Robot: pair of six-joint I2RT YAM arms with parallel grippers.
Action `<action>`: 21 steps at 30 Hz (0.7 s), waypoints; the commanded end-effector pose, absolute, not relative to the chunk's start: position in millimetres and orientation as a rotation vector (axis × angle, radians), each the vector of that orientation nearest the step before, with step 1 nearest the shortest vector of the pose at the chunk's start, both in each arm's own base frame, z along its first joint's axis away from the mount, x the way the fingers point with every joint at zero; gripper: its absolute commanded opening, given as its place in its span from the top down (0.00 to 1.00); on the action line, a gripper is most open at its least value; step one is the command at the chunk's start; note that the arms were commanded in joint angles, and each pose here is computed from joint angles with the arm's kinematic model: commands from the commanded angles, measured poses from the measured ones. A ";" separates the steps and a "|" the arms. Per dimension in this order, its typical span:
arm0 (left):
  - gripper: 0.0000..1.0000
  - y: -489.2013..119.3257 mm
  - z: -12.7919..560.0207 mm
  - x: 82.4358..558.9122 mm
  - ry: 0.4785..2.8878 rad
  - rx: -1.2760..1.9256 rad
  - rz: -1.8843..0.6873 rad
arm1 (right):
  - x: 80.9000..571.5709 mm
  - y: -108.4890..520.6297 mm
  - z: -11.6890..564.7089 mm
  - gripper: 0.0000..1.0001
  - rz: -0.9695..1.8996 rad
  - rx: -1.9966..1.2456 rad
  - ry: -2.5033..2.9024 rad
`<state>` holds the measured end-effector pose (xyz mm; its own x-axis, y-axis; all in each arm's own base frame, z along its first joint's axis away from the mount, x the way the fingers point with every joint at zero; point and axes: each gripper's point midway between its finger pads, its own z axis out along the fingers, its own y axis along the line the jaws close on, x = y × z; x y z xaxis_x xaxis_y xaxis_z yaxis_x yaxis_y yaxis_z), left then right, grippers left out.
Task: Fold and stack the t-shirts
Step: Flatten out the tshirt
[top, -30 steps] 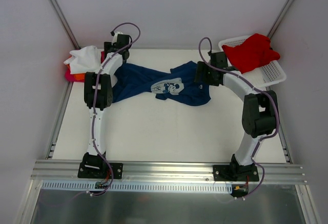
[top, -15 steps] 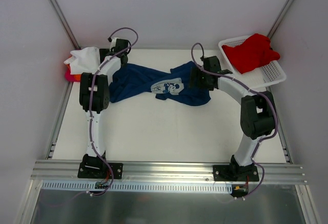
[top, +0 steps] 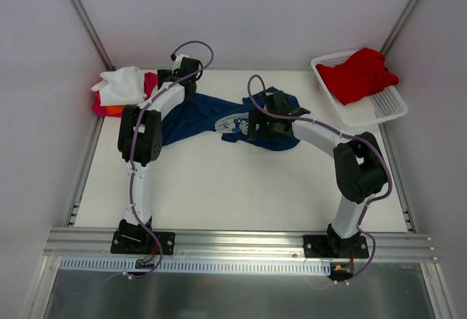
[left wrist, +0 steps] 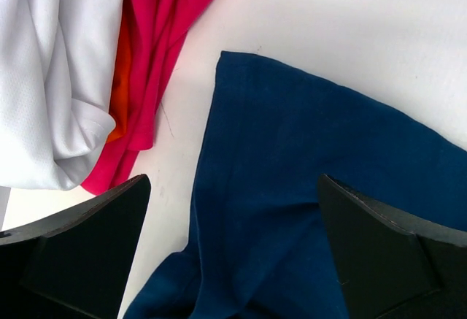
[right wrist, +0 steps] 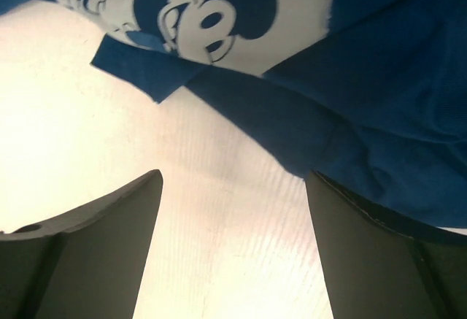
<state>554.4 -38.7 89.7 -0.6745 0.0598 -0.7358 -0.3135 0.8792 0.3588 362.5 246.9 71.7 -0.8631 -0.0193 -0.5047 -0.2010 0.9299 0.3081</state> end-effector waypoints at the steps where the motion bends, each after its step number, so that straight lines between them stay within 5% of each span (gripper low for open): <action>1: 0.01 -37.1 109.9 557.0 2.200 -0.220 0.577 | 371.8 266.1 98.0 0.16 0.533 -0.151 2.514; 21: 0.01 -58.1 115.2 569.9 2.222 -0.145 0.429 | 393.2 303.9 63.1 0.16 0.688 -0.187 2.579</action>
